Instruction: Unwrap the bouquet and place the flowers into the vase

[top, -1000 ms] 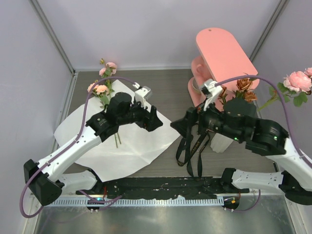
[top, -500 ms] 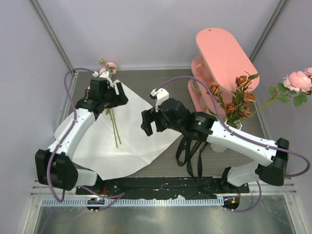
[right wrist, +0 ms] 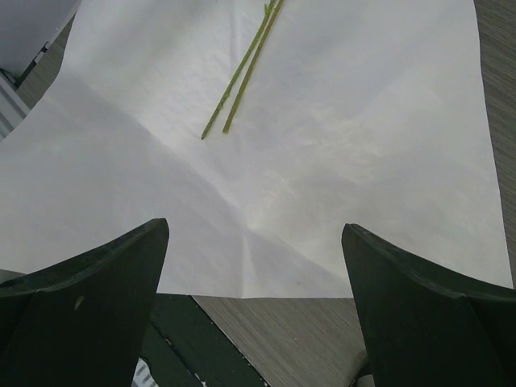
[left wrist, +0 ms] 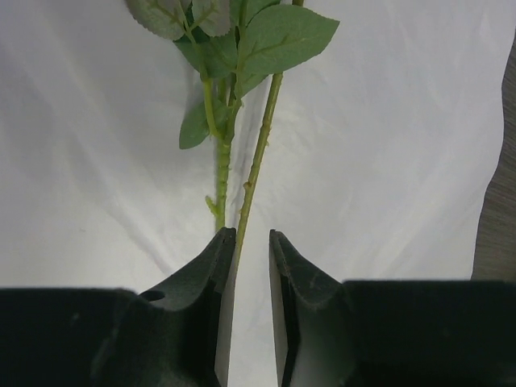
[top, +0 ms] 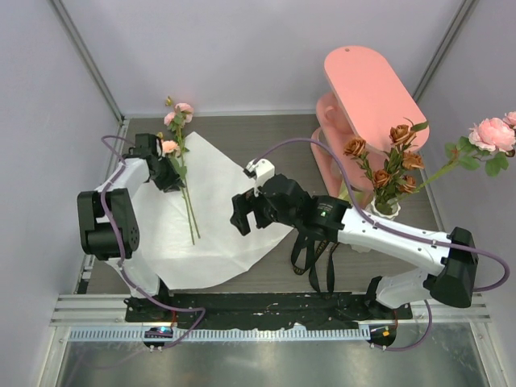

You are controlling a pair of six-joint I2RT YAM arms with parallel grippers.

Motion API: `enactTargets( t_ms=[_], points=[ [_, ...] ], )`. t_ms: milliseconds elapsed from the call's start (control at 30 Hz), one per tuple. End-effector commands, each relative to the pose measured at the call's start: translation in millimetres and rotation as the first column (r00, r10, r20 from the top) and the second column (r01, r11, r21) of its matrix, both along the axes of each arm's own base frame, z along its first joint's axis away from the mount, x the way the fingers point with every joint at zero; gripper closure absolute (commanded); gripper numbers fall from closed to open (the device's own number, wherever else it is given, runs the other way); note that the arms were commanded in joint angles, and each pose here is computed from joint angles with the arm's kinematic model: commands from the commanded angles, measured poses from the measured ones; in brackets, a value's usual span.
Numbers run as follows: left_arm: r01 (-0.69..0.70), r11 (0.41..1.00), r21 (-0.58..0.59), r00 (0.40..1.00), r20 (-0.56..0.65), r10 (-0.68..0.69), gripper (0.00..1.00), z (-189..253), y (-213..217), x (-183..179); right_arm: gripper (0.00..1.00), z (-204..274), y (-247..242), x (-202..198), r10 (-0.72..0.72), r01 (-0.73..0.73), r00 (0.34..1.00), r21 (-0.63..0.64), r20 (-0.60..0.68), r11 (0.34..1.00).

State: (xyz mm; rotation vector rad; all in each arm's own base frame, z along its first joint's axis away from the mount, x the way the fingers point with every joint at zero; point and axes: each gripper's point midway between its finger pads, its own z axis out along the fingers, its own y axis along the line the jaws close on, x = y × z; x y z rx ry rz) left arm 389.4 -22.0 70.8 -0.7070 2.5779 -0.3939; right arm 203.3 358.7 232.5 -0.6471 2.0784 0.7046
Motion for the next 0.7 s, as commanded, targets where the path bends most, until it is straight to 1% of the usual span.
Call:
enactTargets(
  t_ms=[0,67,200,367,667],
  points=[
    [0.034,0.999,-0.005,0.999,0.016,-0.034,0.75,5.7,-9.4,15.9,0.05,38.9,4.2,-8.4,0.038,-0.047,0.997,0.14,0.065,0.989],
    [0.061,0.998,0.023,0.998,-0.015,-0.06,0.74,-3.2,-12.5,16.7,0.05,41.5,0.6,-10.1,0.039,-0.049,0.997,0.147,0.073,0.988],
    [0.08,0.996,0.038,0.995,-0.054,-0.078,0.74,-16.0,-15.6,20.6,0.05,40.2,-5.3,-12.4,0.036,-0.047,0.997,0.146,0.075,0.988],
    [0.08,0.995,0.052,0.996,-0.046,-0.077,0.74,-15.1,-15.0,22.7,0.05,37.5,-10.4,-13.4,0.027,-0.038,0.997,0.147,0.076,0.988],
    [0.075,0.993,0.089,0.992,-0.104,-0.065,0.74,-26.4,-9.8,21.5,0.05,35.6,-10.0,-12.9,0.03,-0.041,0.997,0.139,0.075,0.989]
  ],
)
